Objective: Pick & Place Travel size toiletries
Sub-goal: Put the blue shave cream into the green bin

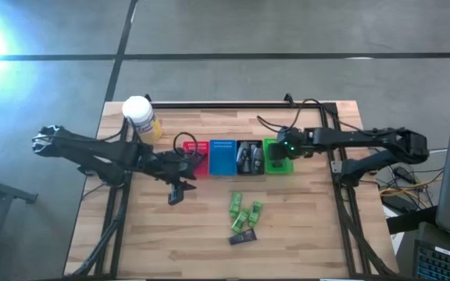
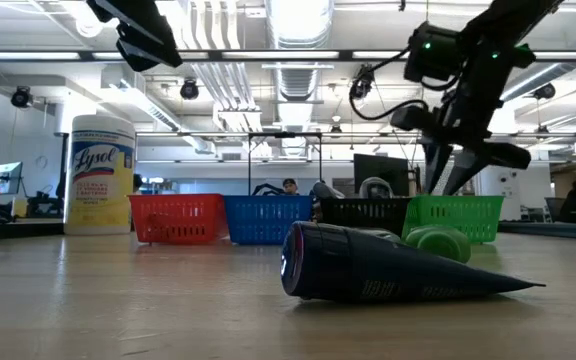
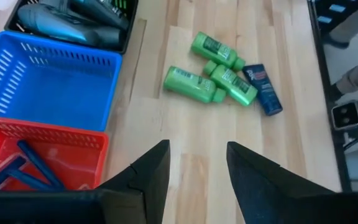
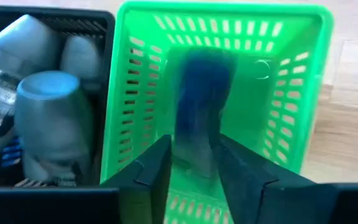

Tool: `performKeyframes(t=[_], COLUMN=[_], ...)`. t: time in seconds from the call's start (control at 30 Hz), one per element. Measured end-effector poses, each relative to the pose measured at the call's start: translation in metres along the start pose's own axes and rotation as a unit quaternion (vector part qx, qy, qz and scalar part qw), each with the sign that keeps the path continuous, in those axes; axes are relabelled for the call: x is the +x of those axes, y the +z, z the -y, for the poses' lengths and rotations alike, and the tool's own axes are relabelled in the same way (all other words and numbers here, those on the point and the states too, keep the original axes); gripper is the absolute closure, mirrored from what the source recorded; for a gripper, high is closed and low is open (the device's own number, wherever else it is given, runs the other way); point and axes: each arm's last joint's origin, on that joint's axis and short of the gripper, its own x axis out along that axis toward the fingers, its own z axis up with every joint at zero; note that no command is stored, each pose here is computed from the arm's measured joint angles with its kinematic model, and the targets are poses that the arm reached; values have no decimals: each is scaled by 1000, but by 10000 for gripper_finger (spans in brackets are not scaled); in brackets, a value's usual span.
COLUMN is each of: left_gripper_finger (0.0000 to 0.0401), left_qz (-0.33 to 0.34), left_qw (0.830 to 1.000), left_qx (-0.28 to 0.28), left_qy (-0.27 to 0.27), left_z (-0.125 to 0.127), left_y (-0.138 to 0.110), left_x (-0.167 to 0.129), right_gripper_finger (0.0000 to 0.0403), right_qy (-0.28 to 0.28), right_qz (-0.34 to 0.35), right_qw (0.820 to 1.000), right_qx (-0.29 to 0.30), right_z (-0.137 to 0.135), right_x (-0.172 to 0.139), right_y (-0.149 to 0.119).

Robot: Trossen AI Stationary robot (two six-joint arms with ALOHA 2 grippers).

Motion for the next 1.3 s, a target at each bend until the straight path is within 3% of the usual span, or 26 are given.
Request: performKeyframes(t=[0.13, 0.23, 0.37, 0.43, 0.57, 0.77, 1.03, 1.3], left_gripper_finger=[238, 238, 238, 238, 238, 238, 238, 238], left_qz=[-13, -32, -47, -47, -46, -44, -40, -43], left_qw=[1000, 999, 997, 997, 996, 994, 994, 994], left_qx=[25, 40, 54, 64, 80, 96, 102, 102], left_qy=[5, 10, 13, 11, 9, 11, 11, 11], left_z=[-2, -3, -3, -2, -2, -2, -2, -2], left_y=[-3, -7, -10, -10, -10, -10, -9, -10], left_x=[-3, -4, -4, -4, -4, -4, -4, -4], right_gripper_finger=[240, 207, 175, 166, 162, 174, 160, 144], right_qy=[-8, 4, 51, 92, 137, 157, 129, 151], right_qz=[4, 5, 6, -6, -39, -85, -123, -119], right_qw=[1000, 999, 985, 962, 895, 809, 747, 706], right_qx=[-6, -43, -164, -258, -423, -560, -641, -681], right_z=[-10, -21, -45, -62, -90, -130, -174, -191], right_x=[4, -3, -26, -39, -50, -43, -7, 15], right_y=[4, 4, -10, -29, -85, -173, -225, -247])
